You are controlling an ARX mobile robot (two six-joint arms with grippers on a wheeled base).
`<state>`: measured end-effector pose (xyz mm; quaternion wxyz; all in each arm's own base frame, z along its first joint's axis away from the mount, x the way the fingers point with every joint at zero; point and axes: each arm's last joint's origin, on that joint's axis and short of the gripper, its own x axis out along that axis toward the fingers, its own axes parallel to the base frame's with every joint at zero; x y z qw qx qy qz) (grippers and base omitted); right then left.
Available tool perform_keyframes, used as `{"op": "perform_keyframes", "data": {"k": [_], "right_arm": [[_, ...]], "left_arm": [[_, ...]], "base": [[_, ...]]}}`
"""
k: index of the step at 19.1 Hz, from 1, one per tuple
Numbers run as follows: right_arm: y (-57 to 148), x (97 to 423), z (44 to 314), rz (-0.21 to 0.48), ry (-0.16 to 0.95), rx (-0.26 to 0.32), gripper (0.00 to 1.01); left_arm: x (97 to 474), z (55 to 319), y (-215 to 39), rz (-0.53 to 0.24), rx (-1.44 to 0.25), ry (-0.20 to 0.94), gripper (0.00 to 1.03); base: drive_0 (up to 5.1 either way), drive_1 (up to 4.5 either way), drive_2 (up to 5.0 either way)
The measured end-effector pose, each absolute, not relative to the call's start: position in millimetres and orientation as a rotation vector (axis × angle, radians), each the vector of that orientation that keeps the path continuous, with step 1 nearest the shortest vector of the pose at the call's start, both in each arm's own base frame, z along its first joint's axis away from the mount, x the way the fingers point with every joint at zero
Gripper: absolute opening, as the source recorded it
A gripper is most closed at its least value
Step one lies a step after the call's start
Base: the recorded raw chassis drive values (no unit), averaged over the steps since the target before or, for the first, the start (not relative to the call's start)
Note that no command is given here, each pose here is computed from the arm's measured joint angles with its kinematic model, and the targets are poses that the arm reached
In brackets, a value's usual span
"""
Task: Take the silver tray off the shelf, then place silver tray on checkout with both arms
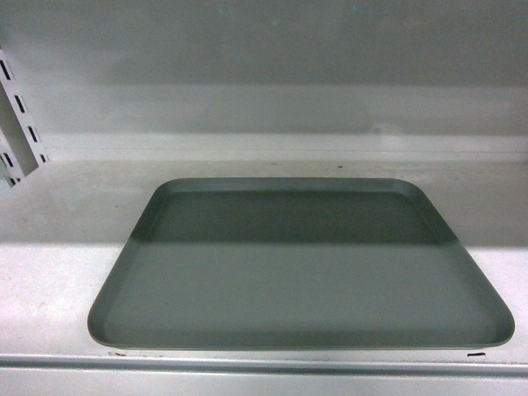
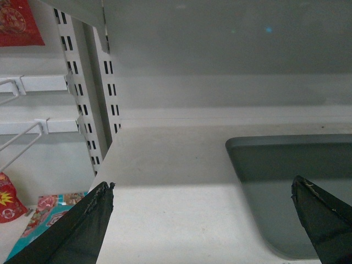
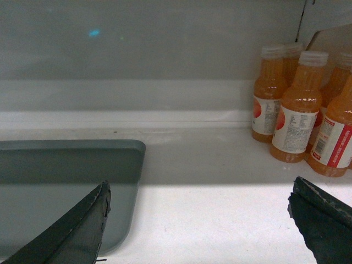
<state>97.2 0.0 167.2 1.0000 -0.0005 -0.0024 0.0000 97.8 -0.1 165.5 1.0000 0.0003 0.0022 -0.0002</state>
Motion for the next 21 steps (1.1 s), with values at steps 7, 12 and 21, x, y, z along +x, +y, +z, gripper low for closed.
{"op": "perform_keyframes", "data": {"k": [7, 12, 21], "right_arm": [[0, 97, 167, 0.000, -0.005, -0.001, 0.98], [0, 97, 167, 0.000, -0.005, -0.001, 0.98], [9, 121, 171, 0.009, 0.136, 0.197, 0.98]], "left_arm": [[98, 165, 0, 0.000, 0.001, 0.004, 0.98], [98, 165, 0, 0.000, 0.001, 0.004, 0.98], [133, 188, 4, 0.048, -0.098, 0.183, 0.98]], "base": [[0.0, 0.00, 0.0], [0.0, 0.00, 0.0], [0.0, 0.00, 0.0]]}}
